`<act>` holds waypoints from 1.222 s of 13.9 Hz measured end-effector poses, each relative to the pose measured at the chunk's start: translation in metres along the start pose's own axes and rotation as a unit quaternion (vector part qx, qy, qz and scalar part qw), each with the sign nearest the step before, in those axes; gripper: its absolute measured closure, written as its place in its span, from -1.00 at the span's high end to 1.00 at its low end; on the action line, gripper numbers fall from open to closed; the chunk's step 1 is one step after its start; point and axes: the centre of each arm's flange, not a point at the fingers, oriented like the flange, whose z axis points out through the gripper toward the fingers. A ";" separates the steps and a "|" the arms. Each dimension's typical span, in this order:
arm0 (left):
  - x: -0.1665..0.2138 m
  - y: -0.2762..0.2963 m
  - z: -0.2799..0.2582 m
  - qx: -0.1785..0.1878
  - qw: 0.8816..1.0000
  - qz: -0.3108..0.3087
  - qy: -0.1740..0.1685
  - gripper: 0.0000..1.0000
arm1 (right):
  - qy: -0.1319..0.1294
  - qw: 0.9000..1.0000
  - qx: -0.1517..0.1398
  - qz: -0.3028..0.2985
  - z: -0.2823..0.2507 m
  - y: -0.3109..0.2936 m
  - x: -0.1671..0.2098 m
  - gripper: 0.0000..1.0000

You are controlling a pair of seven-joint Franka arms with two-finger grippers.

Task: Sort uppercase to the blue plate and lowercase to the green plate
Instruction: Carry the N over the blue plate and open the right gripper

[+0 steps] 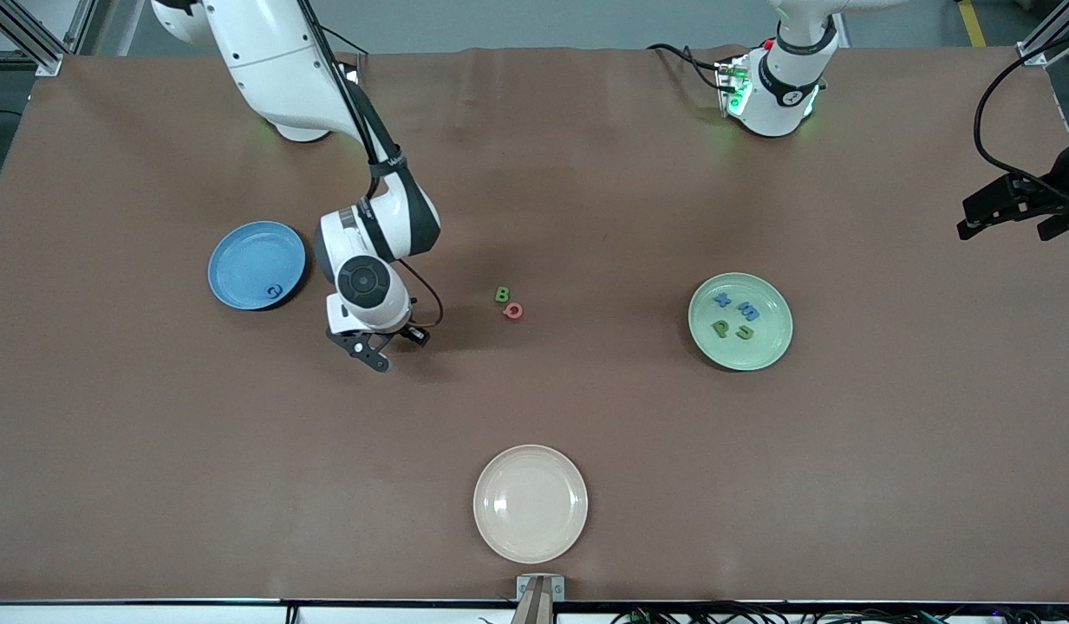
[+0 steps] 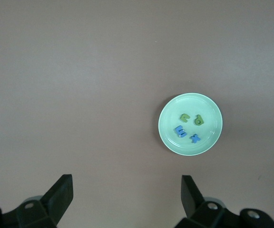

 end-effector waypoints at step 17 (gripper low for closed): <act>0.007 -0.003 -0.007 0.002 0.999 -0.002 0.035 1.00 | -0.098 0.954 -0.258 -0.120 0.007 0.191 0.044 -0.05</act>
